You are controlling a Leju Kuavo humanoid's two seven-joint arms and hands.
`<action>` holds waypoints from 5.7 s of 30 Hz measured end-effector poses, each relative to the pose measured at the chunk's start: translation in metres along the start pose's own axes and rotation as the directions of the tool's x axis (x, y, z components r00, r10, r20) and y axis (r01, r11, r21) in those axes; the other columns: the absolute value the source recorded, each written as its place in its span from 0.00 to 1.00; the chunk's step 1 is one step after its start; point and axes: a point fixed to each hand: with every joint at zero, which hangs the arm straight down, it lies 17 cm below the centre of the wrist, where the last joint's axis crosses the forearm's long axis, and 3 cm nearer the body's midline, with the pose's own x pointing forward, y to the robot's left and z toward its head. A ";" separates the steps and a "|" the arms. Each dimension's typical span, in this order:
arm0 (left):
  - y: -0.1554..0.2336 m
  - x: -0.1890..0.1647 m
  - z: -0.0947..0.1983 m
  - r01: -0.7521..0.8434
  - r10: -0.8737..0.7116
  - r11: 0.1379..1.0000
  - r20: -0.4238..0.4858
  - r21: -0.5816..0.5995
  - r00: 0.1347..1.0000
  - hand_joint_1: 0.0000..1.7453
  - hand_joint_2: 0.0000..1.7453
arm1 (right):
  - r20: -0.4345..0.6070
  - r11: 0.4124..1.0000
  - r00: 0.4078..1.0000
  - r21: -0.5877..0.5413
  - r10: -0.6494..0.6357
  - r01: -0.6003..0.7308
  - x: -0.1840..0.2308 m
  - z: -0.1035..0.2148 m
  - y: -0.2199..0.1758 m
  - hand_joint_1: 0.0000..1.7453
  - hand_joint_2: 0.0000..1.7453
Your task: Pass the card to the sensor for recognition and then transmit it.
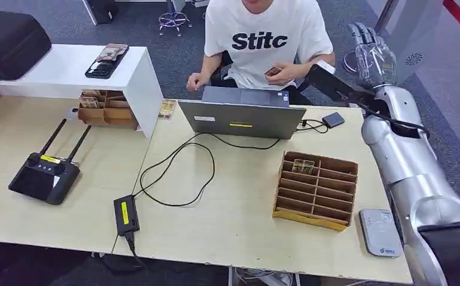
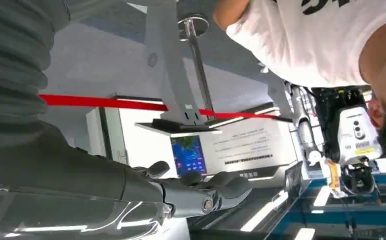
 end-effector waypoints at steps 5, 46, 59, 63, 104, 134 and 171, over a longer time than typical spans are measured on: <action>-0.001 0.000 0.000 -0.023 0.023 1.000 -0.002 -0.003 1.000 0.00 1.00 | 0.054 0.995 0.998 -0.088 -0.041 0.046 0.008 -0.003 -0.032 0.00 1.00; -0.013 -0.004 0.000 -0.160 0.160 0.987 -0.014 -0.005 0.987 0.00 1.00 | 0.374 0.705 0.823 -0.432 -0.427 0.563 -0.046 0.319 -0.169 0.00 1.00; -0.015 -0.005 -0.001 -0.178 0.178 0.984 -0.022 0.006 0.984 0.00 1.00 | 0.281 0.554 0.856 -0.666 -0.434 0.500 -0.020 0.407 -0.182 0.00 1.00; -0.014 -0.006 -0.001 -0.179 0.179 0.984 -0.023 0.007 0.984 0.00 1.00 | 0.270 0.535 0.848 -0.678 -0.456 0.504 -0.020 0.413 -0.182 0.00 1.00; -0.017 -0.006 0.000 -0.179 0.179 0.984 -0.034 0.010 0.983 0.00 1.00 | -0.255 0.370 0.514 -0.919 -0.819 0.134 -0.281 0.578 -0.055 0.00 1.00; -0.017 -0.007 0.000 -0.207 0.208 0.978 -0.048 0.015 0.977 0.00 1.00 | -0.513 0.598 -0.394 -0.791 -0.762 -0.126 -0.258 0.780 0.211 0.00 1.00; -0.009 -0.011 -0.001 -0.150 0.151 0.989 -0.047 0.018 0.987 0.00 1.00 | -0.682 0.509 -0.720 -0.578 0.128 0.638 -0.048 0.814 0.347 0.00 1.00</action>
